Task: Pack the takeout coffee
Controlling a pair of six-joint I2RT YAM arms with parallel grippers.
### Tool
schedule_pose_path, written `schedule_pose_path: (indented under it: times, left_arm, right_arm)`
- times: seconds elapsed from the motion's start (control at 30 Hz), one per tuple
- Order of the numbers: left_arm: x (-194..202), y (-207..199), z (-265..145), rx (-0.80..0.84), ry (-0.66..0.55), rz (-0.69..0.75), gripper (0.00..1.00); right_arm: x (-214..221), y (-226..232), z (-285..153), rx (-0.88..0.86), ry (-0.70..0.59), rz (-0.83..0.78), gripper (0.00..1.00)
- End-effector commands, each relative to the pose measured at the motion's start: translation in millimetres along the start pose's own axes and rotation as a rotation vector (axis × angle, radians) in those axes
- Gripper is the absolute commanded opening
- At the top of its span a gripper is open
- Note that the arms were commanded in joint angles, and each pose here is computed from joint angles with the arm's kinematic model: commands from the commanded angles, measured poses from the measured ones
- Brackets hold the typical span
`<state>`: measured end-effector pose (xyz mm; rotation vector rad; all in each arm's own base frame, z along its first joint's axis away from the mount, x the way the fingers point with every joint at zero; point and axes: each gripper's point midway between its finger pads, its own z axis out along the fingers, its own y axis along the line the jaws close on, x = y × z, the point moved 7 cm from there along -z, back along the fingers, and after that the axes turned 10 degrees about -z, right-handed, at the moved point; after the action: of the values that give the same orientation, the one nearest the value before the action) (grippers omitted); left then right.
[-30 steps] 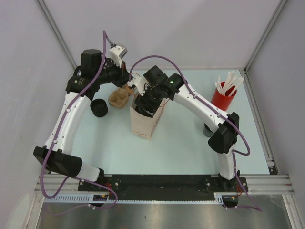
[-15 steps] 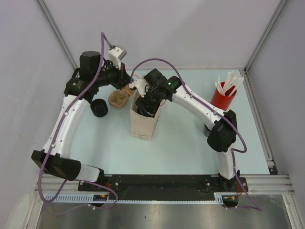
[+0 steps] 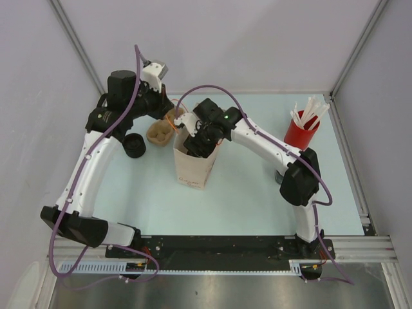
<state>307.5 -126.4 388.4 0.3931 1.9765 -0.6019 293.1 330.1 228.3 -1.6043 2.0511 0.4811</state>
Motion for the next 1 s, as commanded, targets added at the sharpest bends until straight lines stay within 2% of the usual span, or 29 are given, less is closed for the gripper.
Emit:
schedule_pose_path:
  times: [0.0, 0.47, 0.97]
  left_arm:
    - [-11, 7, -11, -0.117, -0.071, -0.004, 0.0]
    - [-13, 31, -7, -0.319, -0.083, -0.009, 0.0]
    - [-14, 31, -8, -0.326, -0.094, -0.008, 0.0]
  right_arm:
    - [-8, 6, -22, 0.01, -0.049, -0.022, 0.3]
    - [1, 18, -22, -0.048, -0.009, -0.067, 0.3]
    - [15, 27, -3, -0.166, 0.133, -0.072, 0.29]
